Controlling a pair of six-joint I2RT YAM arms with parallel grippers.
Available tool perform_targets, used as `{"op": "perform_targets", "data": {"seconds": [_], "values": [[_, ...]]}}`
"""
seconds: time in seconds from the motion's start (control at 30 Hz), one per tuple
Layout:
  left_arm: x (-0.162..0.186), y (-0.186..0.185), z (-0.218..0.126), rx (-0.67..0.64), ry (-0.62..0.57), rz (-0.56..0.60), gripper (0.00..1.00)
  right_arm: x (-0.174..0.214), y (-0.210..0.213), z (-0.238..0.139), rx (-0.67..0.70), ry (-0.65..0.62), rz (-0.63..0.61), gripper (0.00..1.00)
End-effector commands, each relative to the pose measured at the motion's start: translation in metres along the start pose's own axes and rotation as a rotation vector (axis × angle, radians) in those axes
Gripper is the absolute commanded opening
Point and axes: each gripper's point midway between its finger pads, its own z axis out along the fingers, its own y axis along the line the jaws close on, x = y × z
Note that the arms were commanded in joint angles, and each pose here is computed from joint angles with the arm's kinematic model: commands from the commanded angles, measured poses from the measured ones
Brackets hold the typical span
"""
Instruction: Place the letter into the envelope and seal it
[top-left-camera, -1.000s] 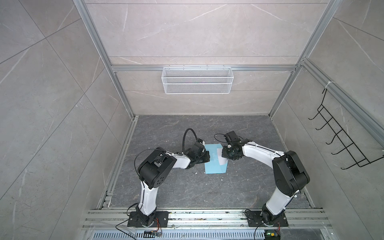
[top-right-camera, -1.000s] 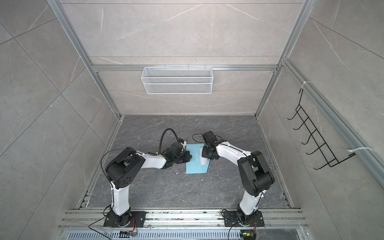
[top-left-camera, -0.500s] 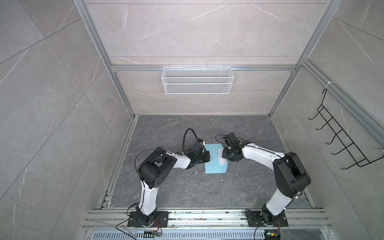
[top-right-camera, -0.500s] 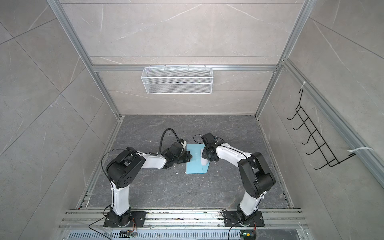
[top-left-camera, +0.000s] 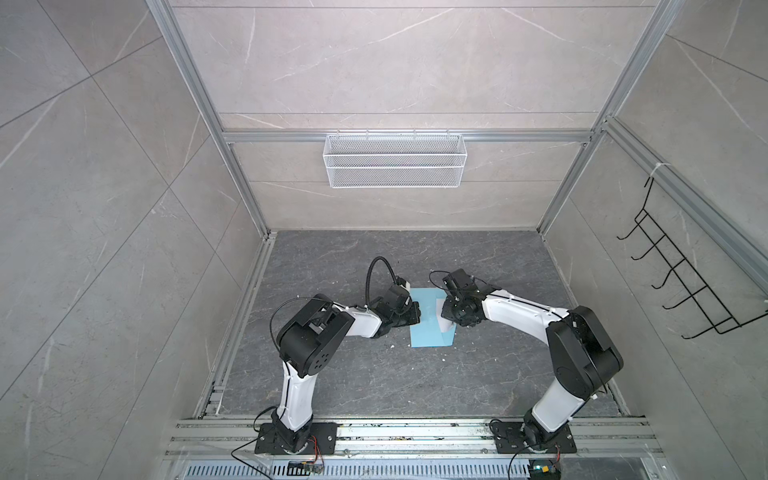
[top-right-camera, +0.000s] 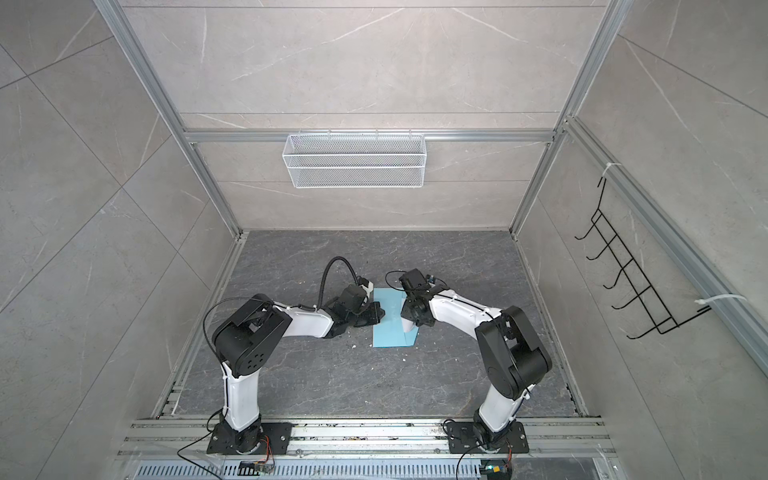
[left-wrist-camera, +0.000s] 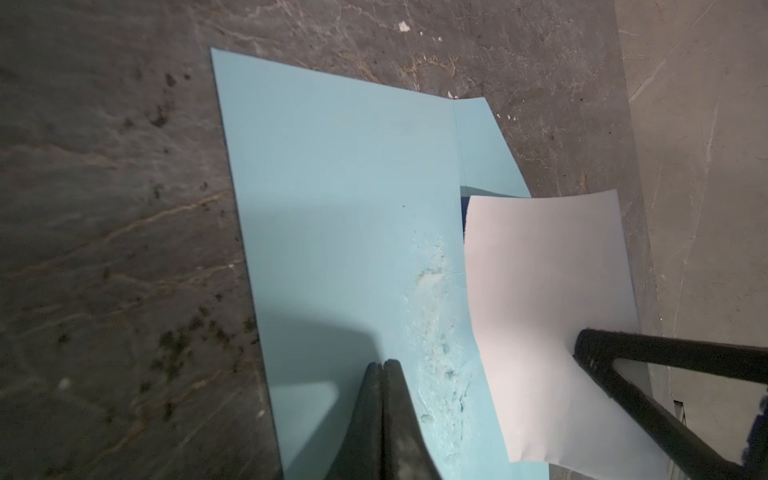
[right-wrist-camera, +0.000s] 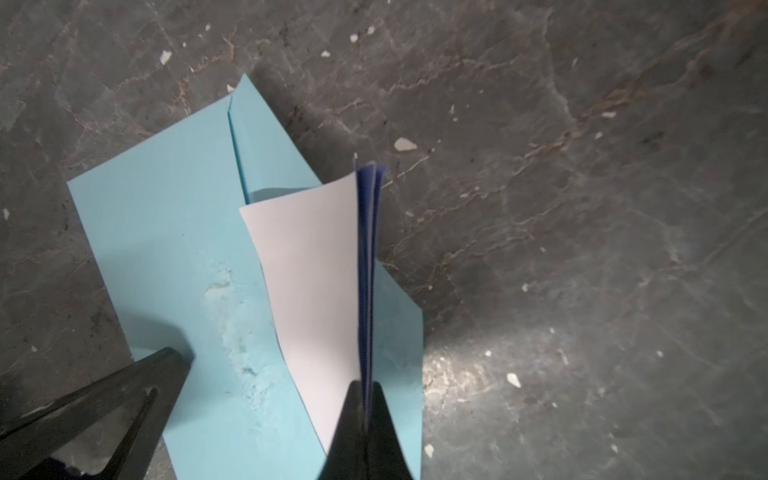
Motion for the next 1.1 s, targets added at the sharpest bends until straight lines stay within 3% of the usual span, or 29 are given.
{"op": "perform_targets", "data": {"seconds": [0.0, 0.43, 0.83, 1.07], "values": [[0.047, 0.041, 0.010, -0.137, 0.135, -0.029, 0.00, 0.002, -0.001, 0.004, 0.017, -0.007, 0.061, 0.00], [0.048, 0.040, 0.011, -0.134, 0.135, -0.027, 0.00, 0.010, 0.001, 0.012, -0.054, -0.018, 0.218, 0.00], [0.048, 0.040, 0.011, -0.134, 0.137, -0.027, 0.00, 0.008, 0.028, 0.014, -0.178, 0.002, 0.189, 0.00], [0.048, 0.040, 0.010, -0.133, 0.137, -0.025, 0.00, 0.005, 0.034, 0.016, -0.191, 0.008, 0.047, 0.00]]}}
